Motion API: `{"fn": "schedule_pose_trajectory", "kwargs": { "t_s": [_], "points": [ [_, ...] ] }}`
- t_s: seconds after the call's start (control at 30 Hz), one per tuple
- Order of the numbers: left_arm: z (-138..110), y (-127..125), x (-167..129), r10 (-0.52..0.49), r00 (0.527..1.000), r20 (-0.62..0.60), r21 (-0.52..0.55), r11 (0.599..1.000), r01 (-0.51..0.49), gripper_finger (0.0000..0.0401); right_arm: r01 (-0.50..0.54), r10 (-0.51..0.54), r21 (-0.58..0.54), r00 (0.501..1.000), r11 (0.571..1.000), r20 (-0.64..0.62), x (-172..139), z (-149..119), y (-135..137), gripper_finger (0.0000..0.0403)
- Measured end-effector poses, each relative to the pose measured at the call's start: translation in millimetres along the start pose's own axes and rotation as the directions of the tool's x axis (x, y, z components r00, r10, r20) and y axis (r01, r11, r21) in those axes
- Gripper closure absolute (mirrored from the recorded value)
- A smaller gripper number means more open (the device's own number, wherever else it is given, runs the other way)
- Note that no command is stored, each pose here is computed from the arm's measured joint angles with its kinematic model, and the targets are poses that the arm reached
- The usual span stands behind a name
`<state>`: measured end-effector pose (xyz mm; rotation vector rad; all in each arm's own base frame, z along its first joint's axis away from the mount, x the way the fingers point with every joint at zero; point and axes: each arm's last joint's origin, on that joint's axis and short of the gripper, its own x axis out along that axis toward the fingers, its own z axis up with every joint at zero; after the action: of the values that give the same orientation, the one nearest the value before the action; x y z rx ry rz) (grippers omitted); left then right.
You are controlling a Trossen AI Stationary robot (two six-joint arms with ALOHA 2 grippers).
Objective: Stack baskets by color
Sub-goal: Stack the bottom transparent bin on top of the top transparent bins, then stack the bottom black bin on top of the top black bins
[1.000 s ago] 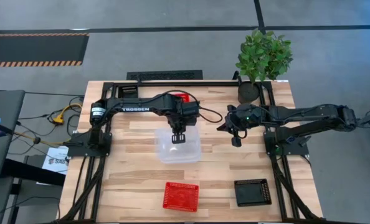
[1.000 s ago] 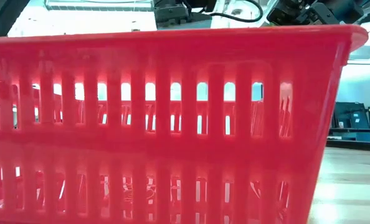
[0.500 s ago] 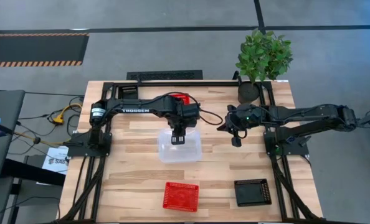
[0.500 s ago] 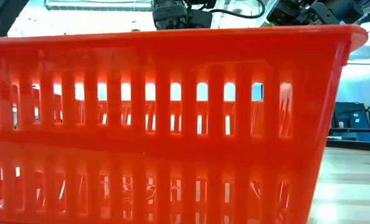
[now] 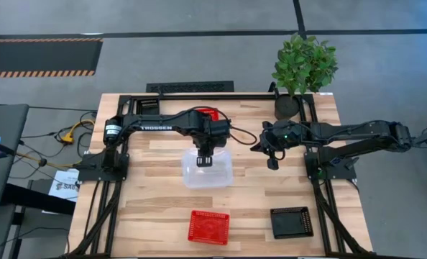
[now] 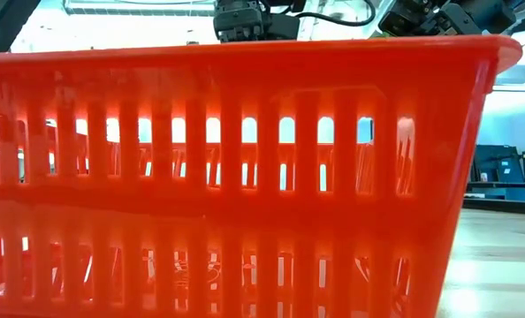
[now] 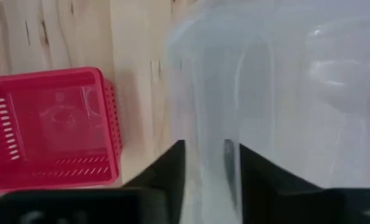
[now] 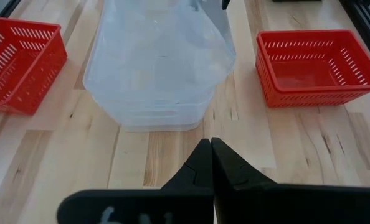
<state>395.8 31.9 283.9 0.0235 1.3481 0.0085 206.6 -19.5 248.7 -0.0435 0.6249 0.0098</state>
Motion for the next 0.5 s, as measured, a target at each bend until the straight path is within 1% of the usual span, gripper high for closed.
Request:
{"fn": "schedule_pose_trajectory", "kwargs": {
  "t_s": [0.1, 0.13, 0.17, 0.33, 0.5],
  "points": [
    [0.0, 0.5, 0.0, 0.006, 1.0, 0.0, 0.0, 1.0, -0.006, 0.0366, 0.0, 0.0, 0.0, 1.0, 1.0, 0.0, 0.0, 0.0, 0.0, 0.0397],
    [-0.1, 1.3, 0.0, 0.006, 1.0, 0.0, 0.0, 1.0, -0.006, 0.0383, 0.0, 0.0, 0.0, 1.0, 1.0, 0.0, 0.0, 0.0, 0.0, 0.0397],
    [-0.1, 1.4, 0.0, 0.005, 1.0, 0.0, 0.0, 1.0, -0.005, 0.0391, 0.0, 0.0, 0.0, 1.0, 1.0, 0.0, 0.0, 0.0, 0.0, 0.0397],
    [-0.2, 3.1, 0.0, 0.003, 1.0, 0.0, -0.005, 1.0, -0.003, 0.0398, 0.0, 0.0, 0.001, 1.0, 1.0, 0.0, 0.0, 0.0, 0.0, 0.0397],
    [-0.5, 2.0, 0.0, -0.03, 1.0, 0.0, -0.012, 0.999, 0.03, 0.04, 0.0, 0.0, 0.003, 1.0, 1.0, 0.0, 0.0, 0.0, 0.0, 0.0397]
  ]
}}
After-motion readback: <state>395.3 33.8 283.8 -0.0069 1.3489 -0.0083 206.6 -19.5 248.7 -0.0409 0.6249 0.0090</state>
